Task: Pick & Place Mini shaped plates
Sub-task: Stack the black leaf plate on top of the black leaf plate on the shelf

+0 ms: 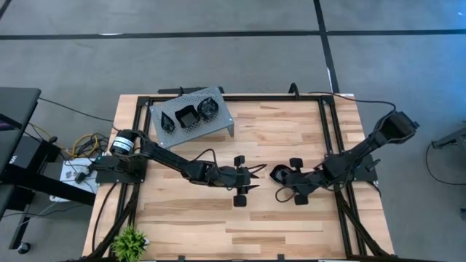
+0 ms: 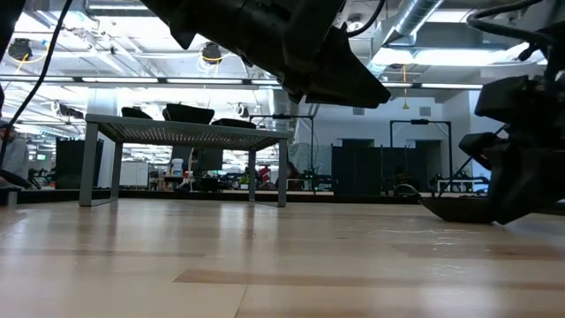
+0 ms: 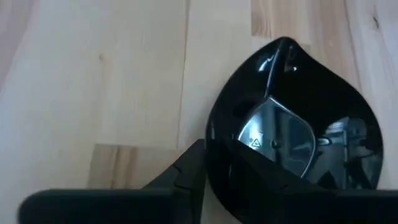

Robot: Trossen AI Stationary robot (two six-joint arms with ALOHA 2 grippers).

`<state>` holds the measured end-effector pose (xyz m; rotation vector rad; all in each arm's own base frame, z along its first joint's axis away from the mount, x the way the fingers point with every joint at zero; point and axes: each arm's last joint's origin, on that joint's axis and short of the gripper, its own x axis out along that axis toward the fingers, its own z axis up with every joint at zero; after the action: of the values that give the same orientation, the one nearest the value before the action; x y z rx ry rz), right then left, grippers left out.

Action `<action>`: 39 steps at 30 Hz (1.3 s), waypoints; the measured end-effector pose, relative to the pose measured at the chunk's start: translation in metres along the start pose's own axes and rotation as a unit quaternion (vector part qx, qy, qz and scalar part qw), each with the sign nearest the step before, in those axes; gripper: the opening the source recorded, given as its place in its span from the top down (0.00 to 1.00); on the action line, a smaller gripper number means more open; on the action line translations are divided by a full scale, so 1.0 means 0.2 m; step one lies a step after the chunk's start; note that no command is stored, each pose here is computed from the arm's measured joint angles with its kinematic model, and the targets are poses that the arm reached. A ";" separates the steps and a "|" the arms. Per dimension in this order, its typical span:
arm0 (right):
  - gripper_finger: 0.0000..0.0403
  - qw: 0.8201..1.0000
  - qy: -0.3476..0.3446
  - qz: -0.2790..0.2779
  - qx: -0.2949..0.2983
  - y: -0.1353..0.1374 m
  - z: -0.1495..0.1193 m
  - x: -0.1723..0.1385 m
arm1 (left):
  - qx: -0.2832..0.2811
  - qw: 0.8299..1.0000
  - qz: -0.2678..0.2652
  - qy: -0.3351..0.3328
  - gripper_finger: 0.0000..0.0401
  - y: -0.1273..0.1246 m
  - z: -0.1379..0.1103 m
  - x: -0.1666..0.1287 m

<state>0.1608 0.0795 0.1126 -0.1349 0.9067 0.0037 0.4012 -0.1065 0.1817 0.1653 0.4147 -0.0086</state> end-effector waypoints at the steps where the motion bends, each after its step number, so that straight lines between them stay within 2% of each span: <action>1: 0.86 1.000 0.001 0.000 0.003 0.00 0.00 0.00 | 0.000 1.000 0.000 0.000 0.66 0.00 0.00 0.00; 5: 0.98 1.000 -0.013 0.003 0.003 0.00 0.02 0.01 | 0.000 1.000 -0.001 0.000 0.66 0.00 0.00 0.00; 10: 0.97 0.997 -0.066 0.032 0.007 0.03 0.16 -0.01 | 0.029 0.996 -0.078 -0.006 0.66 -0.02 0.00 0.00; 13: 0.99 0.996 -0.068 0.048 0.003 0.04 0.25 -0.01 | 0.043 0.995 -0.094 -0.009 0.66 -0.04 0.00 -0.01; 16: 0.98 0.997 -0.063 0.044 0.004 0.06 0.33 0.04 | 0.042 0.995 -0.093 -0.011 0.66 -0.03 0.00 0.00; 21: 0.99 0.997 -0.039 0.032 -0.061 0.08 0.45 0.14 | 0.037 0.995 -0.094 0.001 0.64 -0.04 -0.02 0.01; 26: 0.99 0.997 0.006 0.021 -0.074 0.11 0.56 0.21 | -0.018 0.993 -0.094 0.071 0.63 -0.04 -0.18 0.00; 30: 1.00 0.995 0.003 0.022 -0.097 0.14 0.62 0.24 | -0.017 0.992 -0.067 0.106 0.66 -0.03 -0.30 -0.03; 39: 0.99 0.994 -0.008 0.018 -0.105 0.13 0.72 0.29 | -0.005 0.993 -0.044 0.114 0.74 -0.03 -0.35 -0.04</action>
<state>0.3079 0.1194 0.1523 -0.3140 0.8903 0.1328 0.3651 -0.1007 0.1203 0.1381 0.6491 -0.0741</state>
